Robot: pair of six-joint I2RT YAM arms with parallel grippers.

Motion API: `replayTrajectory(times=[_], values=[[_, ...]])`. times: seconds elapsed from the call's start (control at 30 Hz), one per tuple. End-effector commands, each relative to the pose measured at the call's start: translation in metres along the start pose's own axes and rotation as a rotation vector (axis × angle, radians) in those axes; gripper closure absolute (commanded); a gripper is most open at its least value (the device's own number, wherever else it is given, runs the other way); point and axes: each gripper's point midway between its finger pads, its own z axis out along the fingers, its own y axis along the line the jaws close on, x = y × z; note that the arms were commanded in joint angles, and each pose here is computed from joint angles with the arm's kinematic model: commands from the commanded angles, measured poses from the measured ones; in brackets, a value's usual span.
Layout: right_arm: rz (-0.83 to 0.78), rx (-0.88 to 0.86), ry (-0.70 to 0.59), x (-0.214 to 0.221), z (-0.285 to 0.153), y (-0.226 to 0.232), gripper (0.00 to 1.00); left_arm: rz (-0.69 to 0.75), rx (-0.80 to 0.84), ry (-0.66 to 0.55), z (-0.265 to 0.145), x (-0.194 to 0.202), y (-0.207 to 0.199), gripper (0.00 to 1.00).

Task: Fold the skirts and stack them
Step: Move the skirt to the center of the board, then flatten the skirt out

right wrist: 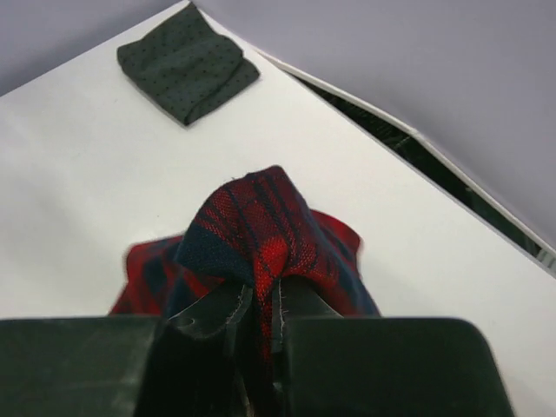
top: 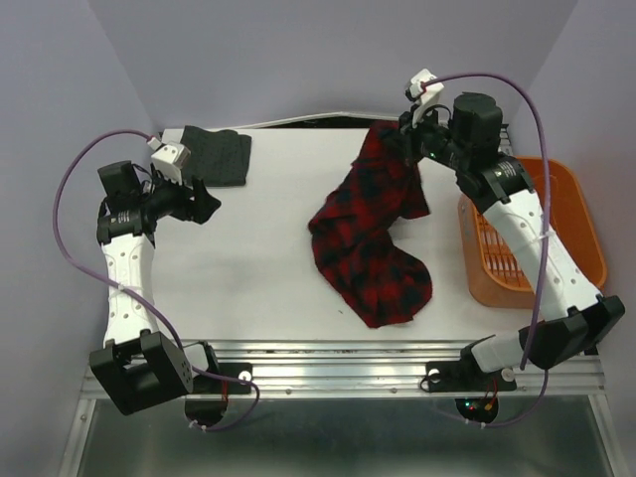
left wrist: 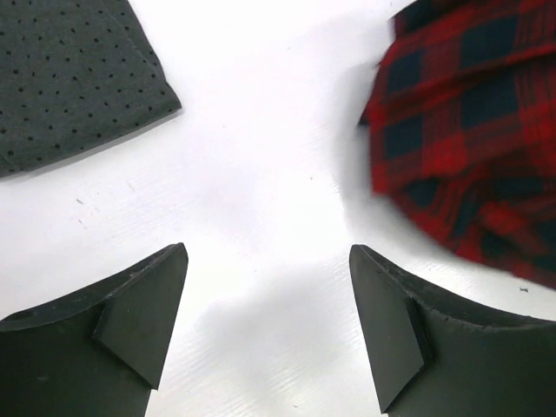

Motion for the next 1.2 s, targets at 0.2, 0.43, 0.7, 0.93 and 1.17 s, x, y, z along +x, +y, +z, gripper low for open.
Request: replayTrajectory(times=[0.2, 0.43, 0.7, 0.93, 1.17], values=[[0.039, -0.308, -0.012, -0.006, 0.019, 0.07, 0.99, 0.074, 0.074, -0.099, 0.0, -0.018, -0.014, 0.14], [0.095, -0.545, 0.204, 0.101, 0.11, 0.185, 0.99, 0.188, 0.049, -0.106, -0.012, -0.003, -0.024, 0.13], [0.159, -0.636, 0.344, 0.155, 0.165, 0.265, 0.19, 0.173, -0.003, -0.098, -0.024, 0.016, -0.024, 0.08], [-0.021, -0.44, 0.217, 0.082, 0.149, 0.202, 0.13, 0.145, 0.108, -0.027, -0.021, 0.035, -0.031, 0.09], [-0.06, -0.302, 0.522, 0.163, 0.058, 0.121, 0.16, 0.344, 0.169, 0.204, 0.018, 0.079, -0.057, 0.12]])
